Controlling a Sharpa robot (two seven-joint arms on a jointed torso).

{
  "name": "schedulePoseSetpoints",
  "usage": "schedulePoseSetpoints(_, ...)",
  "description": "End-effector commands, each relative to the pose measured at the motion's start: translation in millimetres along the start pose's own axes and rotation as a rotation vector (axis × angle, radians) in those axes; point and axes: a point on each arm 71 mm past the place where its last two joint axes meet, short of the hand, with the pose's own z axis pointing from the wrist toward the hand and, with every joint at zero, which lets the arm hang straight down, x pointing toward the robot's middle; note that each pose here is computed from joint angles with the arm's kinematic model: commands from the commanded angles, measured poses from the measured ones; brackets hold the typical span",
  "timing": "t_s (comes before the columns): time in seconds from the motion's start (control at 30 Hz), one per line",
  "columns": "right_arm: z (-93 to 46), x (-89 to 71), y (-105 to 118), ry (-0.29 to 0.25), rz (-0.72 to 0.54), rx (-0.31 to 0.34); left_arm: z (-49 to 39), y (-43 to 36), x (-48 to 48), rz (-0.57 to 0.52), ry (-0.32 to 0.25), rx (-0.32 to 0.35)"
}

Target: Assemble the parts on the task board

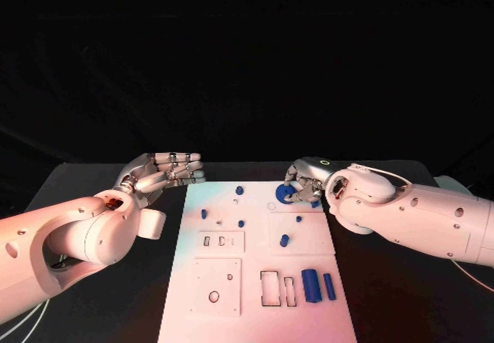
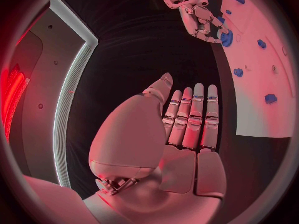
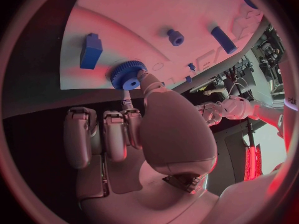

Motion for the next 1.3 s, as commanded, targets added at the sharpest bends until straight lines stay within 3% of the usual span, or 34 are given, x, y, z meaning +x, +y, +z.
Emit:
schedulePoseSetpoints(0.03,-1.1,-0.4,3.1,-0.047,-0.065,-0.013,0.6,-0.9,2.4,-0.009,0.02,0.003)
schedulePoseSetpoints(0.33,-8.7,-5.6,22.6,-0.1,-0.059,-0.065,0.8,-0.7,2.3,-0.009,0.02,0.002)
schedulePoseSetpoints(0.57,-10.9,-10.3,63.0,-0.136,-0.078,-0.155,1.2,-0.5,2.6,-0.009,0.021,0.001)
schedulePoseSetpoints(0.87,2.6,-6.1,107.9,-0.148,-0.082,-0.232,2.6,0.2,4.6,-0.01,0.023,-0.002)
schedulePoseSetpoints(1.3,22.1,9.7,124.4,-0.114,-0.093,-0.248,3.4,0.4,6.9,-0.012,0.029,-0.002)
